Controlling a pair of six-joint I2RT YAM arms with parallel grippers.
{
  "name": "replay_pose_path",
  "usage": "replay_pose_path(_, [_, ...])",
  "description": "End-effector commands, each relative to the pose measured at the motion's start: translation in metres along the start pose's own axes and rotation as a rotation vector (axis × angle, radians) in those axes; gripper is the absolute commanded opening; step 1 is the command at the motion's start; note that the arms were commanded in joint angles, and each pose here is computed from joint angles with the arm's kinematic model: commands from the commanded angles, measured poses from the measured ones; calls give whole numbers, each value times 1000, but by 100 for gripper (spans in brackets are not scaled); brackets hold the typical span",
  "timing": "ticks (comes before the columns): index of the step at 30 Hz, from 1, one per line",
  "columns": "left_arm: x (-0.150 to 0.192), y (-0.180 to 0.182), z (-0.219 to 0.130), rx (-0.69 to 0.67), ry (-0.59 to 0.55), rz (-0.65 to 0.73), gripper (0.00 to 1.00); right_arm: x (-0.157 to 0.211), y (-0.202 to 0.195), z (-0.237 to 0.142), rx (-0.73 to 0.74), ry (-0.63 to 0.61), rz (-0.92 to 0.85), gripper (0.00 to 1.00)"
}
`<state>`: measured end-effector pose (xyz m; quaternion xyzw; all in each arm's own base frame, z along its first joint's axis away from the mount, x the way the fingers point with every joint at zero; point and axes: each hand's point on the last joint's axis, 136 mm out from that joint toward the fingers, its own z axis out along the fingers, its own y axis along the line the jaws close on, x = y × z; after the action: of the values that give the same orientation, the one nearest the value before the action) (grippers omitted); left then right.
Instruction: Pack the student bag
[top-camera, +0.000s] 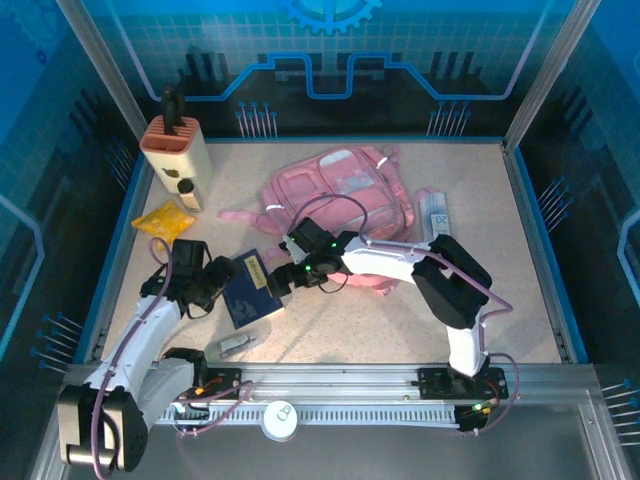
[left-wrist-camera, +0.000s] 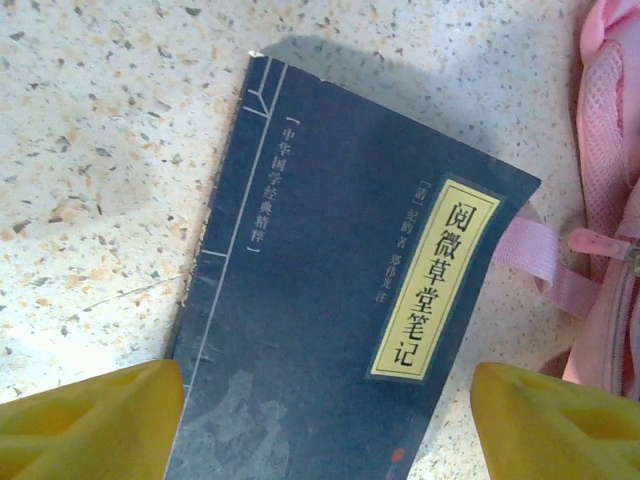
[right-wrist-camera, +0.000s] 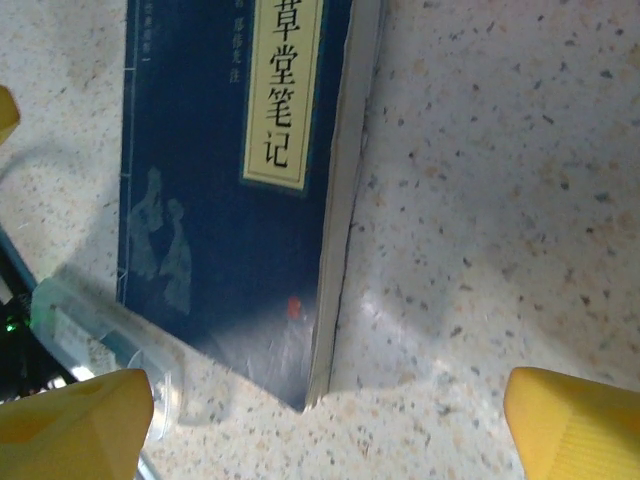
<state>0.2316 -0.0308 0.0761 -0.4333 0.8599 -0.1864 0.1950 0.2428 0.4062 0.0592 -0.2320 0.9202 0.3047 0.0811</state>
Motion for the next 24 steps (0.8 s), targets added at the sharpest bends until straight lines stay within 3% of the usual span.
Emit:
replay_pose_path(1, [1, 17, 5, -52, 6, -4, 77, -2, 0, 10, 28, 17, 16, 90])
replay_pose_path(10, [9, 24, 26, -49, 60, -37, 75, -5, -5, 32, 50, 66, 29, 83])
replay_pose_path(24, [24, 9, 44, 46, 163, -52, 66, -1, 20, 59, -14, 119, -2, 62])
